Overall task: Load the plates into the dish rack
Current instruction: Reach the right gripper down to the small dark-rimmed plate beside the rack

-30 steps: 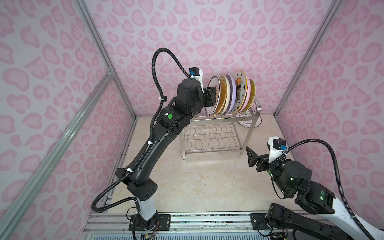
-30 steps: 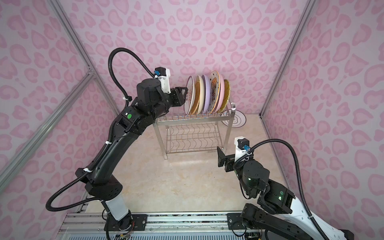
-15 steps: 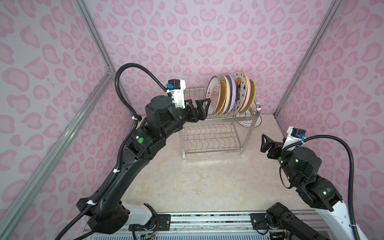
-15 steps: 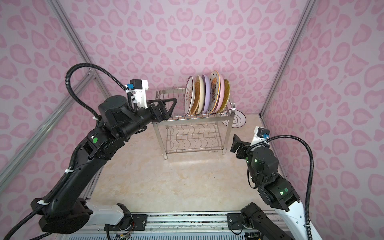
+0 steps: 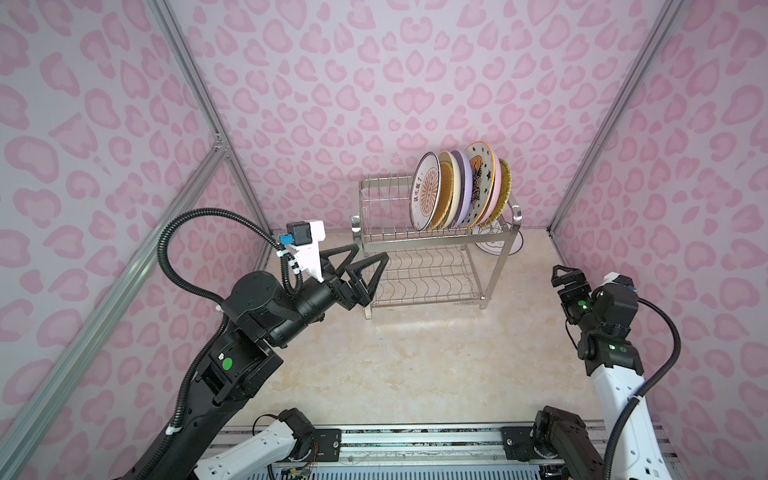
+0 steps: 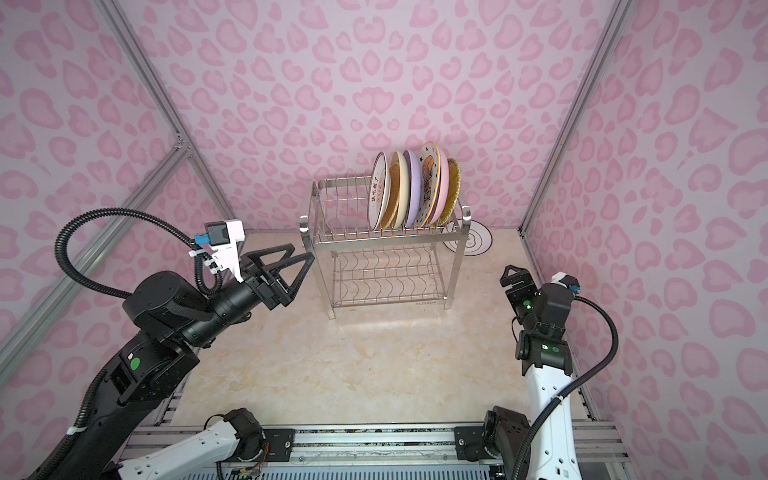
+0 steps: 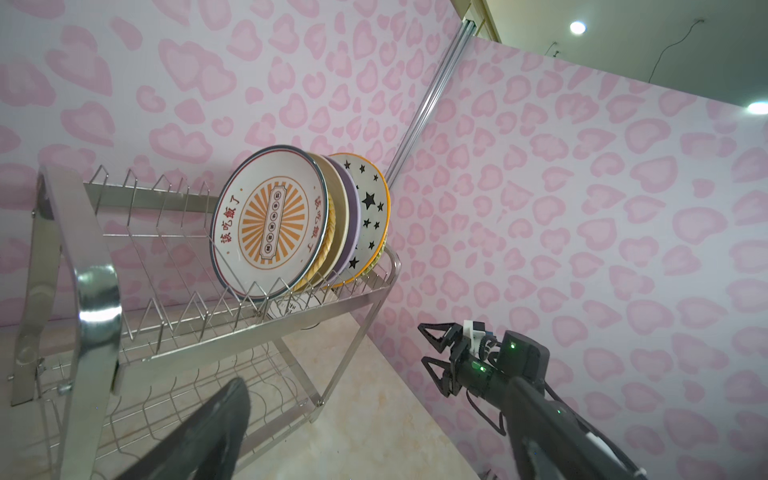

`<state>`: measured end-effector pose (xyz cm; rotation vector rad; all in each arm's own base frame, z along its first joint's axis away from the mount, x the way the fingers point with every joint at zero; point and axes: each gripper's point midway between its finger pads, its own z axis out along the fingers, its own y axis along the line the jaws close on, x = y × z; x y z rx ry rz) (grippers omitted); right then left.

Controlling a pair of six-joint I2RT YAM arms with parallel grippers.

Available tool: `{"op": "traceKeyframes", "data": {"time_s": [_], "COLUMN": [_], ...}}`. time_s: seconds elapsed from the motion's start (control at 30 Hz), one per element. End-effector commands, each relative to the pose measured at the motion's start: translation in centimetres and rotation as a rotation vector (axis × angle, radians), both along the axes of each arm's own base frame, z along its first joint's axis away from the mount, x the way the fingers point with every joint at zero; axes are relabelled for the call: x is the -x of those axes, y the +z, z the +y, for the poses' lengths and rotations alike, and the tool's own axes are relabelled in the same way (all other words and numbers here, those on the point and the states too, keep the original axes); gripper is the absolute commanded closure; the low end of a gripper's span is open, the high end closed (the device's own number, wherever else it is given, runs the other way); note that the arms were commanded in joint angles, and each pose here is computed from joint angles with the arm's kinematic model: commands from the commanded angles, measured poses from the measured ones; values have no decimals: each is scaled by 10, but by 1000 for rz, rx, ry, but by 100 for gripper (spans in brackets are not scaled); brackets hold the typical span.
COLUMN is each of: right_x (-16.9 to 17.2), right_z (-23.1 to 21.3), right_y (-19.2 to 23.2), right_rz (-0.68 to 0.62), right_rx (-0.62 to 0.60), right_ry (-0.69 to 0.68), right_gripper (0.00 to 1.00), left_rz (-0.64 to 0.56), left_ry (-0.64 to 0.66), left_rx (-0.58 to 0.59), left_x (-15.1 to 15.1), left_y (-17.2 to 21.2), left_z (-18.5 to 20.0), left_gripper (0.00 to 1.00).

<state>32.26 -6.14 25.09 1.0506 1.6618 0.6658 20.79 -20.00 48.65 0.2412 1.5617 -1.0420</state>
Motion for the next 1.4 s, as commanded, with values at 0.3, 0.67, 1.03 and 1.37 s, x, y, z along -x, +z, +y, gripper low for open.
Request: {"op": "traceKeyframes", "data": {"time_s": [0.3, 0.67, 1.03, 1.37], "right_x": [-106, -174, -221, -253], "right_z": [2, 1, -9, -10], "right_y": [-42, -141, -181, -203], "right_rz": [-89, -22, 34, 92], "right_rx": [-237, -398, -411, -413], "right_ry": [-2, -25, -13, -9], "right_gripper": [12, 22, 30, 37], "left_rz": [111, 142, 194, 205], "left_ry": [-40, -82, -91, -79], "left_rx": [-28, -10, -7, -6], "left_x": [12, 26, 16, 12], "left_y": [-76, -93, -106, -108], "left_z": [2, 4, -6, -7], "left_gripper": [3, 3, 3, 3]}}
